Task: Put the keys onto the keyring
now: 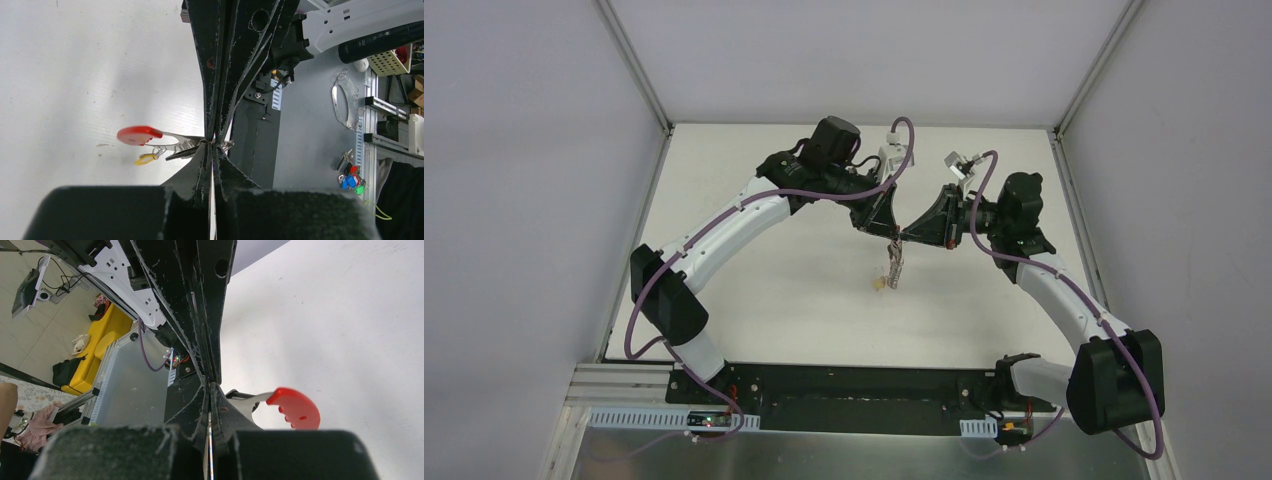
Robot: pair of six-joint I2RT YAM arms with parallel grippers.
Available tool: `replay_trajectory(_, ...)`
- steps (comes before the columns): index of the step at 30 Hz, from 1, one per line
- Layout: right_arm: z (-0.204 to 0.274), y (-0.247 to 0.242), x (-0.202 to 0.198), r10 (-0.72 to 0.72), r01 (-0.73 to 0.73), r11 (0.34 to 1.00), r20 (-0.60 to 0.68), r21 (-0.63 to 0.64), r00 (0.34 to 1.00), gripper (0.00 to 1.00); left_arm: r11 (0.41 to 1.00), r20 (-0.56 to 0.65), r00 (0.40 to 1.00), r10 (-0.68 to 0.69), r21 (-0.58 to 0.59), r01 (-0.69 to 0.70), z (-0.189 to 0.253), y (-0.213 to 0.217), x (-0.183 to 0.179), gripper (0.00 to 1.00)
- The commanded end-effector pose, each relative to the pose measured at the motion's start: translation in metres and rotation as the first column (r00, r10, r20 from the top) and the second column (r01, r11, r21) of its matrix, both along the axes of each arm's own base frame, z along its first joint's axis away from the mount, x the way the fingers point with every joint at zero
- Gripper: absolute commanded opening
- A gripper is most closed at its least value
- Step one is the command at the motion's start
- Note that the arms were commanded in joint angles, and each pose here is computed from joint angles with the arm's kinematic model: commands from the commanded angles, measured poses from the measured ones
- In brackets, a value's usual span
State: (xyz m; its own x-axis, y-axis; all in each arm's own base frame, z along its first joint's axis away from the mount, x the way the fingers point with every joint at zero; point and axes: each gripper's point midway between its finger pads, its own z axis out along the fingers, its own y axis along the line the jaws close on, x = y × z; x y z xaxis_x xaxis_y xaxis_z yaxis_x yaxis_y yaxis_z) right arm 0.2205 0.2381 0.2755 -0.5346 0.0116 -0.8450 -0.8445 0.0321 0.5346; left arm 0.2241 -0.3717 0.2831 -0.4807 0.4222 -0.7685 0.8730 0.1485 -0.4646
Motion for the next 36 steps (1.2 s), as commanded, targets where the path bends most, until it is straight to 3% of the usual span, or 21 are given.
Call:
replay_trajectory(1,0.012,0.0,-0.001,0.008,-0.01,1.0,0.099,0.02,0.995,0.0,0.998,0.016,0.999,-0.035,-0.052,0.036,0.013,-0.006,-0.004,0.0)
replay_trajectory(17,0.007,-0.002,0.001,-0.025,0.025,1.0,0.138,-0.004,0.99,0.05,1.0,0.074,0.997,0.022,0.02,-0.024,0.022,0.007,0.003,0.0)
replay_trajectory(36,0.006,0.003,-0.004,0.001,0.0,1.0,0.133,-0.012,0.991,0.0,1.0,0.052,0.999,0.013,0.019,-0.014,0.021,0.002,0.005,0.0)
